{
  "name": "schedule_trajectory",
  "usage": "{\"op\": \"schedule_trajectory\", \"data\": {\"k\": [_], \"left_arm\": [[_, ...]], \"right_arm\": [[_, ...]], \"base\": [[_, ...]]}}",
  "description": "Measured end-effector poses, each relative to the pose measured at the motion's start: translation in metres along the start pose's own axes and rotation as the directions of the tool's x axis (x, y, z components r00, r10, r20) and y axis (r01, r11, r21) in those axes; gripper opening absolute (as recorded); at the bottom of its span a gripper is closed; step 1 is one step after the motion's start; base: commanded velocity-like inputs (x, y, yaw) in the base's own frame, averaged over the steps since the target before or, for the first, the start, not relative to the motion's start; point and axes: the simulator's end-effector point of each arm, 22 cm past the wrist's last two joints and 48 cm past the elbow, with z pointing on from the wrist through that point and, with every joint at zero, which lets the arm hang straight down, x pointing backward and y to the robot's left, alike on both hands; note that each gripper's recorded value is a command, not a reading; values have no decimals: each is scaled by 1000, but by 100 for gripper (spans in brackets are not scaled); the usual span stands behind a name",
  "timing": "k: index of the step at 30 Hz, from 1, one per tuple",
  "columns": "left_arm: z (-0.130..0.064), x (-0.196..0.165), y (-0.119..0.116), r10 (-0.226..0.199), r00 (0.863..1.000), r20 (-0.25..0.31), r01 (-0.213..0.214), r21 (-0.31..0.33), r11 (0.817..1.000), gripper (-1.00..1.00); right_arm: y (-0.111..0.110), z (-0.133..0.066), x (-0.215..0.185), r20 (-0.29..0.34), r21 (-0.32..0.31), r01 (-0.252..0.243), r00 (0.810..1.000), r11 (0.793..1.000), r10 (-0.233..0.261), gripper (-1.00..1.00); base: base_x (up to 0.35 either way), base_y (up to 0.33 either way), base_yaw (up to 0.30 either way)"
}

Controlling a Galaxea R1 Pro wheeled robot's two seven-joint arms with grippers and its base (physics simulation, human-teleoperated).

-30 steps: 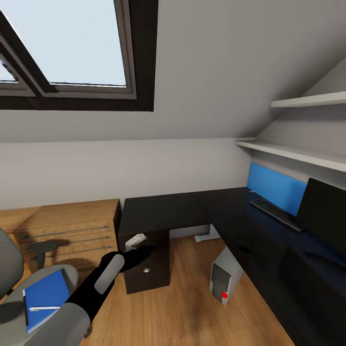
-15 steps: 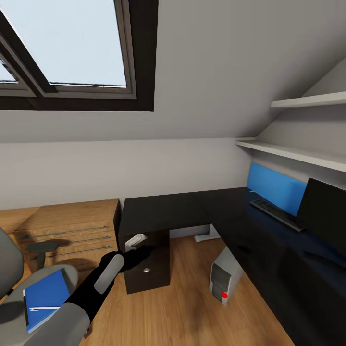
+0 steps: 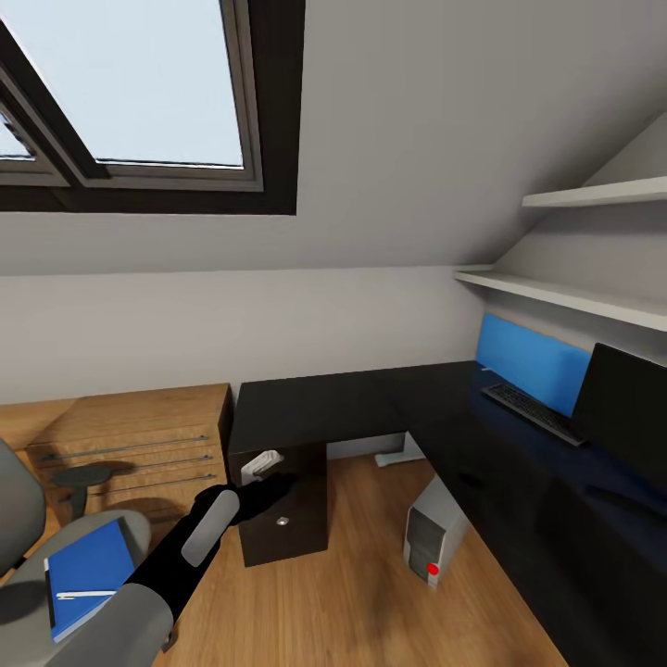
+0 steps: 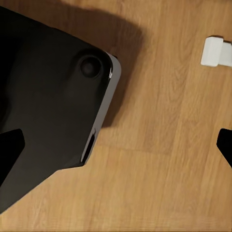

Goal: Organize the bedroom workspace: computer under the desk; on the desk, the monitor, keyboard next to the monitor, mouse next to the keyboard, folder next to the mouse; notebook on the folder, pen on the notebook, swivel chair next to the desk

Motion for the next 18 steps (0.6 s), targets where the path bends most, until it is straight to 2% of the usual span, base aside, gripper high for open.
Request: {"op": "schedule_trajectory", "data": {"k": [12,18], "left_arm": [[0,2,-1,-4,1000,-3,4,10,1000,100],[0,7,1,0,1000,-9,0,7,1000,100]], "right_arm": [[9,7,-15,17,-11,-1,1000,1000,1,100],[10,9,-21,27,-13,-2,1000,1000,2,100]], "base": [[3,1,0],[164,105,0]]}}
